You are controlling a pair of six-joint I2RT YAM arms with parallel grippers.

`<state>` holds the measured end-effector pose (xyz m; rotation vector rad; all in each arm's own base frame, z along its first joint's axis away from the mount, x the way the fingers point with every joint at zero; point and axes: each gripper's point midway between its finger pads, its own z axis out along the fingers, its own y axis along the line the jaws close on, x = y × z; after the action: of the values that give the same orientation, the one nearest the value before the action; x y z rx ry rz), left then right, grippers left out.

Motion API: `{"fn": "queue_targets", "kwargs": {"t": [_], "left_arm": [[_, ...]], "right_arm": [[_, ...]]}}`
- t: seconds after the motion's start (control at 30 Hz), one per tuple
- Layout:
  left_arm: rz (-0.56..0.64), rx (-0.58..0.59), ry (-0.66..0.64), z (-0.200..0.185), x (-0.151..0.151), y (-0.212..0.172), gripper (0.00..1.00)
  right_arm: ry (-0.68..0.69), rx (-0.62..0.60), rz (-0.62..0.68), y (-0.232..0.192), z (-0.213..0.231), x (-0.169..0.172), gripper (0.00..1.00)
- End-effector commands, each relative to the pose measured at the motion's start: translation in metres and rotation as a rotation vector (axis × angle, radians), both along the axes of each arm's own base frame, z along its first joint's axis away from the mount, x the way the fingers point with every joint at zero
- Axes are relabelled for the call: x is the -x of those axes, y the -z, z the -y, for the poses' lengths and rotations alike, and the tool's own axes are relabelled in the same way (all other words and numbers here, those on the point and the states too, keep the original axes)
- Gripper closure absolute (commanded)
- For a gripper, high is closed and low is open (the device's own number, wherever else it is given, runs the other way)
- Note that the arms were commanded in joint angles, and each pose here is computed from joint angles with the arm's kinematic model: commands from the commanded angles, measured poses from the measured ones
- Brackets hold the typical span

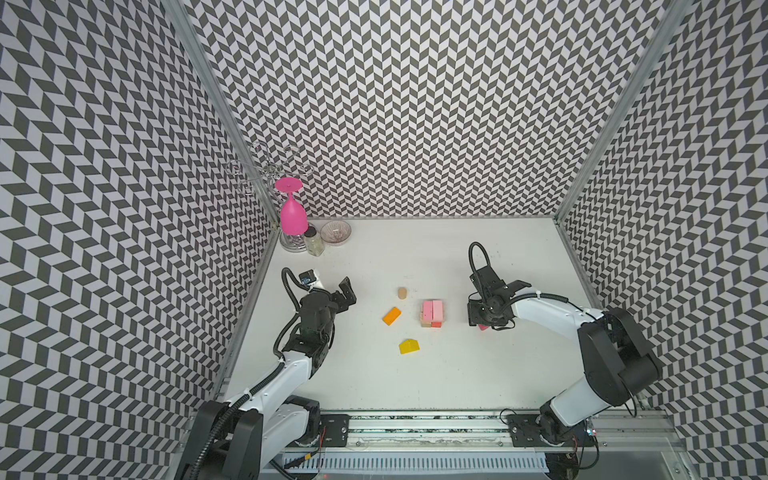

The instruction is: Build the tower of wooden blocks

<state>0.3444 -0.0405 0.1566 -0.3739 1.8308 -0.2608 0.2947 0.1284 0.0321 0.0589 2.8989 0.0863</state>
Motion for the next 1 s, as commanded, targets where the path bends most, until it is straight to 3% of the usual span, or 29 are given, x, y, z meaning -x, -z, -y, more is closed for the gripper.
{"fn": "queue_targets", "kwargs": {"t": [0.0,0.17,0.6,0.97], "left_arm": [[0.026,0.001,0.011,0.001,0.001,-0.005,0.0],[0.03,0.0,0.01,0.001,0.001,-0.005,0.0],[0.028,0.001,0.013,0.001,0.001,-0.005,0.0],[0.028,0.002,0.014,0.001,0.001,-0.005,0.0]], "right_arm": [[-0.049,-0.002,-0.06,0.003,-0.004,-0.002,0.41],[-0.05,0.08,-0.109,0.005,0.009,-0.001,0.42],[-0.083,-0.023,-0.109,-0.009,-0.007,0.007,0.46],[-0.083,0.006,-0.125,-0.002,-0.005,0.004,0.58]]}}
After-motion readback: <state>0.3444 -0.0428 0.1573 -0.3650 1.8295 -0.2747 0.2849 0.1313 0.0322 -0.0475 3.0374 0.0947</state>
